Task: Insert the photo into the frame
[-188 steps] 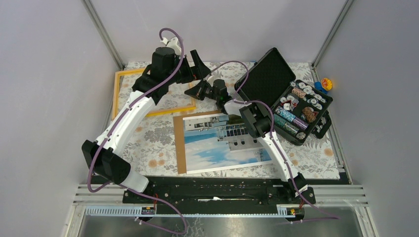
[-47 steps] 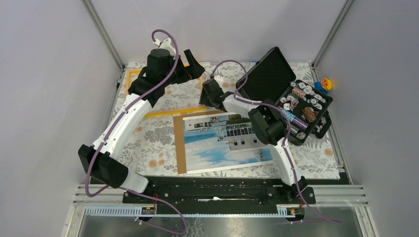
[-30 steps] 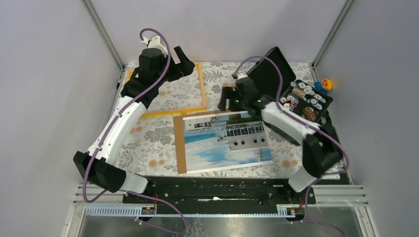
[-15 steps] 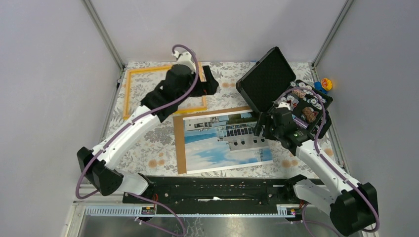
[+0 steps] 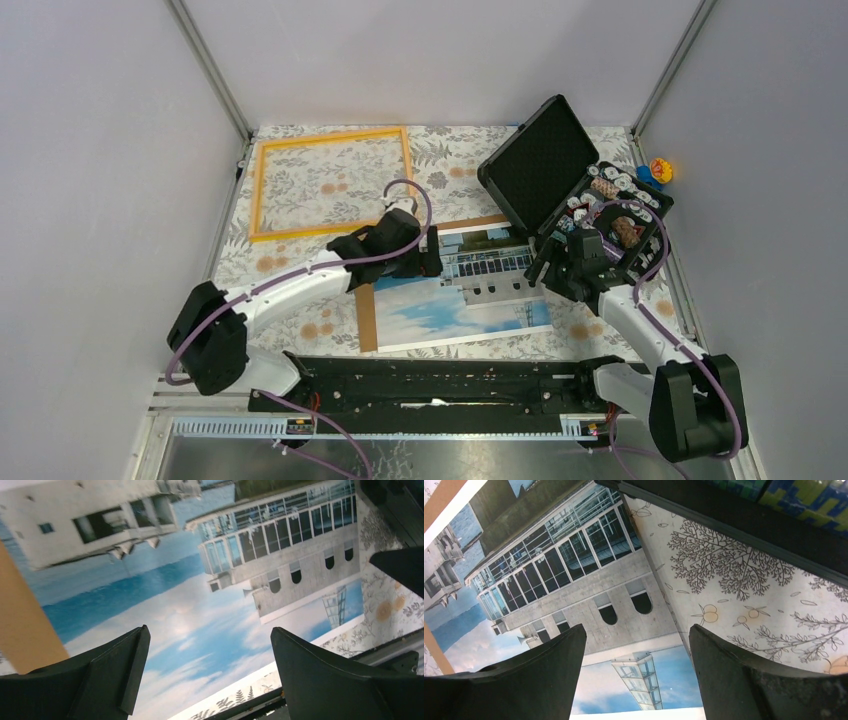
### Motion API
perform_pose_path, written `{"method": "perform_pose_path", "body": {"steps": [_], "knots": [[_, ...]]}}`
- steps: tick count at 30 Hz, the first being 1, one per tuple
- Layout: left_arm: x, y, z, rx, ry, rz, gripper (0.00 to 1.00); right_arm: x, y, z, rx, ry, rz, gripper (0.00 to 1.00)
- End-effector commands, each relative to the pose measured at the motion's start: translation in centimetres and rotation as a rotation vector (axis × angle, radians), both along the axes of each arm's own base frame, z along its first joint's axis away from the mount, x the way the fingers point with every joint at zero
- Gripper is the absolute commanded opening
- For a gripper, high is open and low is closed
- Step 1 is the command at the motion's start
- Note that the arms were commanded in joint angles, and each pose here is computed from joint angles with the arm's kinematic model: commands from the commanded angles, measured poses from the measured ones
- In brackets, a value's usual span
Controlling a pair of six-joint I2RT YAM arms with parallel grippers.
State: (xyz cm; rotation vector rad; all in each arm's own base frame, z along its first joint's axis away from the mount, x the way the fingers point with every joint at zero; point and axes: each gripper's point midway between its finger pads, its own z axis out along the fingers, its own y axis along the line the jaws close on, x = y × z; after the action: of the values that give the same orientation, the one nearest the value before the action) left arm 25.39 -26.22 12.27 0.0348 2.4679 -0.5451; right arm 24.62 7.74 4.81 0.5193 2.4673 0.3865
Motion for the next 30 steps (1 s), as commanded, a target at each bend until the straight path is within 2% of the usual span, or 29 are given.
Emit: {"method": "perform_pose_path", "body": {"steps": [1, 7, 12, 17, 23, 30], "knots": [[-0.7, -2.3, -0.7, -0.058, 0.01, -0.012, 0.99, 1.8, 0.3, 0.6, 0.039, -0.04, 0.0, 0.82], [-2.0, -1.3, -4.3, -0.02, 0.076, 0.008, 0.99, 2.2, 0.0, -0.2, 0.04, -0.03, 0.007, 0.82], [-2.7, -0.7, -5.6, -0.017, 0.102, 0.024, 0.99, 2.2, 0.9, -1.4, 0.134, -0.008, 0.034, 0.81], [-3.2, -0.4, -7.3, -0.001, 0.134, 0.039, 0.99, 2.1, 1.2, -2.3, 0.158, -0.001, 0.04, 0.8], [-3.6, -0.3, -7.9, 0.019, 0.133, 0.045, 0.99, 2.2, 1.7, -2.1, 0.191, -0.013, 0.058, 0.78], [-4.2, 0.7, -9.0, 0.074, 0.146, 0.052, 0.99, 2.1, 3.2, -0.2, 0.296, -0.066, 0.09, 0.78]]}}
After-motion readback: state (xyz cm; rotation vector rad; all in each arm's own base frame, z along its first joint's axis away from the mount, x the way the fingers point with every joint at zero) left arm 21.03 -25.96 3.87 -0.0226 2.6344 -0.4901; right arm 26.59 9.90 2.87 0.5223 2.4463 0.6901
